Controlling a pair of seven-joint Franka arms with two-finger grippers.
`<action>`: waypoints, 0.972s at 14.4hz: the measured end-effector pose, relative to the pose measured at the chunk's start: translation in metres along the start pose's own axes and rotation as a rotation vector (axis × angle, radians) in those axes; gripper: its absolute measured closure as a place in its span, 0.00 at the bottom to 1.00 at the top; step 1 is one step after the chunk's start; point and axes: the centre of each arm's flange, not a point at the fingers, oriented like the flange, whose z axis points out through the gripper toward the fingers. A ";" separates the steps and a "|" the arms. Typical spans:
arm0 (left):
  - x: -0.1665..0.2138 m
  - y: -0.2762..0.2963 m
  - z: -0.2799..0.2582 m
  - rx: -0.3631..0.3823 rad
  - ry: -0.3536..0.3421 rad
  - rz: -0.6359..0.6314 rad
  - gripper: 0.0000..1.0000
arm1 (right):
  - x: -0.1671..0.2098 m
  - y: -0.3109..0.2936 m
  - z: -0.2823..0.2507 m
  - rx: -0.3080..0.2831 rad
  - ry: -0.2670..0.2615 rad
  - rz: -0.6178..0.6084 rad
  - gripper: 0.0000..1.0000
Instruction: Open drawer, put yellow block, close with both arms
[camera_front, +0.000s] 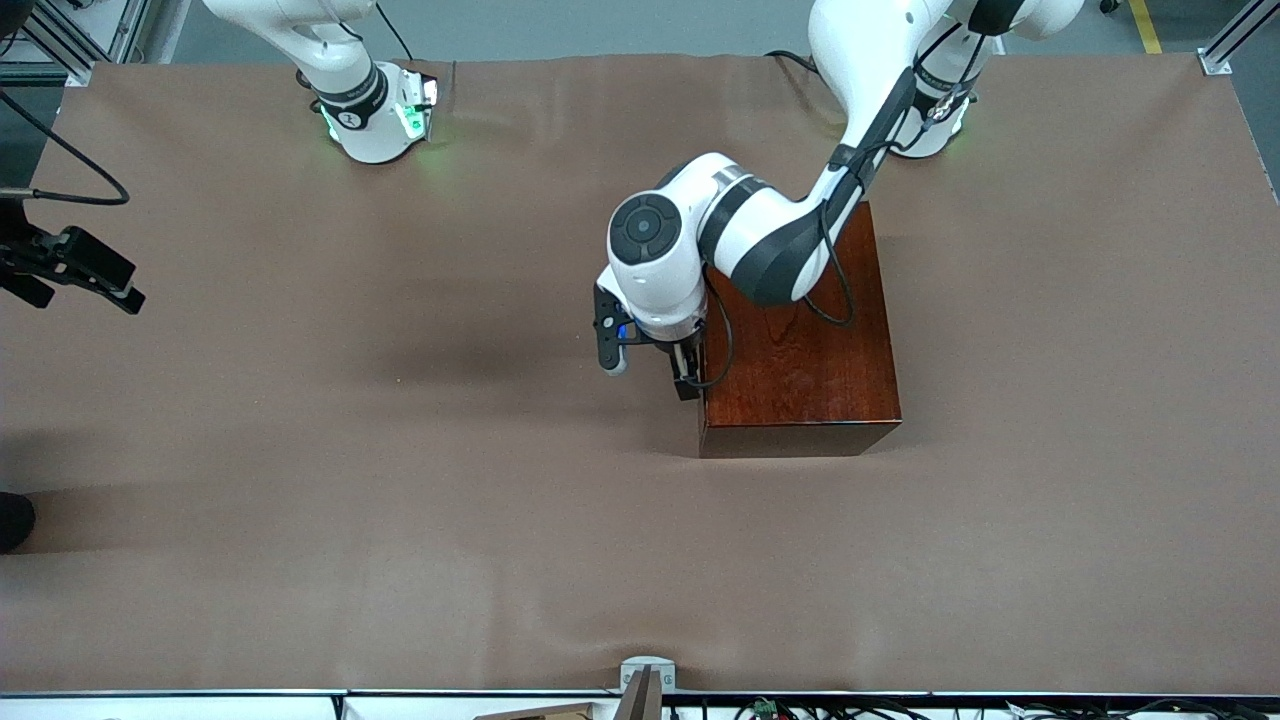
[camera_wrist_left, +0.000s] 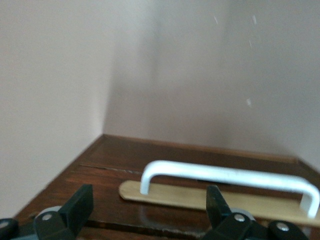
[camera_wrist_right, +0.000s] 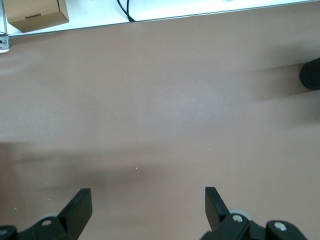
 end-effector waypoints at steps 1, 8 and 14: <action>0.004 0.004 -0.016 -0.001 0.038 -0.108 0.00 | 0.000 0.000 0.001 0.000 -0.002 -0.001 0.00; -0.057 0.005 -0.156 -0.038 0.075 -0.785 0.00 | -0.003 0.001 0.005 -0.006 -0.046 0.001 0.00; -0.246 -0.101 -0.212 -0.073 -0.004 -1.198 0.00 | -0.003 0.020 0.026 -0.020 -0.137 0.035 0.00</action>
